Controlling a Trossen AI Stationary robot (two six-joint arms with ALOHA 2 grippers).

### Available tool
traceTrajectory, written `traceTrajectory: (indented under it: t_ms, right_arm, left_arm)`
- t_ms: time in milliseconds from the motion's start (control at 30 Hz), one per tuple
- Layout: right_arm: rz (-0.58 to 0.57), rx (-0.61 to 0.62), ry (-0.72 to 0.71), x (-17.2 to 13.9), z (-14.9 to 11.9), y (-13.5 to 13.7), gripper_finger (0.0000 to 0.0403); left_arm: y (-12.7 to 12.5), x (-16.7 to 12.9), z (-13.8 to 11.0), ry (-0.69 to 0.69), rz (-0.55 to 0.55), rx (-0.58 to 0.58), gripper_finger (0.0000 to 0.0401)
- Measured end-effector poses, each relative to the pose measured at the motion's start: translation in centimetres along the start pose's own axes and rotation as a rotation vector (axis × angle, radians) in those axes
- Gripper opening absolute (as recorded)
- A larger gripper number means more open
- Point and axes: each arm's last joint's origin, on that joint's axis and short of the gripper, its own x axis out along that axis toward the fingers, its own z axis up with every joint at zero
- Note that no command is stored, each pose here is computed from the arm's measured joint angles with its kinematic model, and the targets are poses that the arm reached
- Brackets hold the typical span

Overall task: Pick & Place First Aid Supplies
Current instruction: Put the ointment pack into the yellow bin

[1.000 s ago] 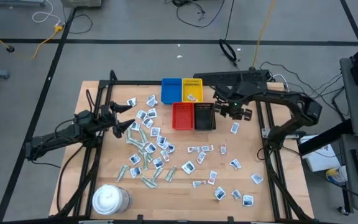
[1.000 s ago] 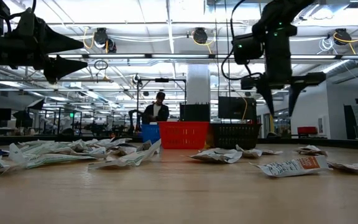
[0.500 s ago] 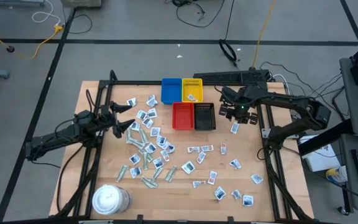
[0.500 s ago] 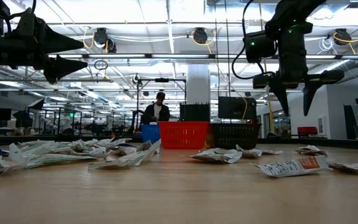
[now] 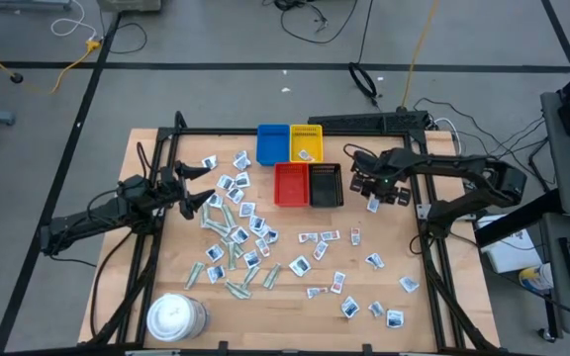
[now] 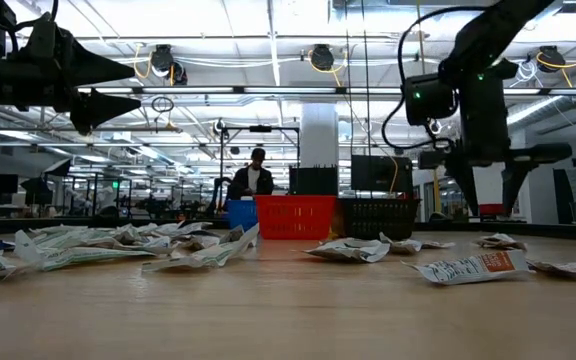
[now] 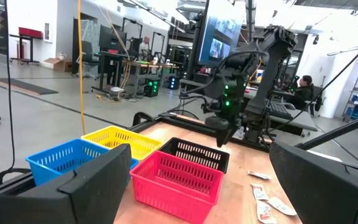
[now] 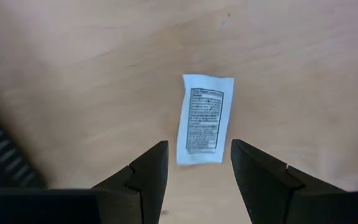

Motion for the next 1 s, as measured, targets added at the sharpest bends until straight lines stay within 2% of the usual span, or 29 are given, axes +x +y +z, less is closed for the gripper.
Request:
traceTrajectory:
  t_ms: [267,467,600,900,1000]
  right_arm:
    - [0.022,0.003,-0.004,2.6,0.0,-0.1,0.0171]
    - [0.034,0.002,-0.005,3.2,0.0,0.0,0.0162]
    - [0.038,0.001,-0.005,3.2,0.0,0.1,0.0128]
    - [0.038,-0.012,-0.003,3.2,0.0,0.1,0.0018]
    - [0.048,-0.051,-0.003,3.1,0.1,0.2,0.0005]
  left_arm:
    - [0.0,0.0,0.0,0.001,0.0,0.0,0.039]
    - [0.0,0.0,0.0,0.0,0.0,0.0,0.039]
    - [0.0,0.0,0.0,0.0,0.0,0.0,0.039]
    - [0.0,0.0,0.0,0.0,0.0,0.0,0.039]
    - [0.0,0.0,0.0,0.0,0.0,0.0,0.039]
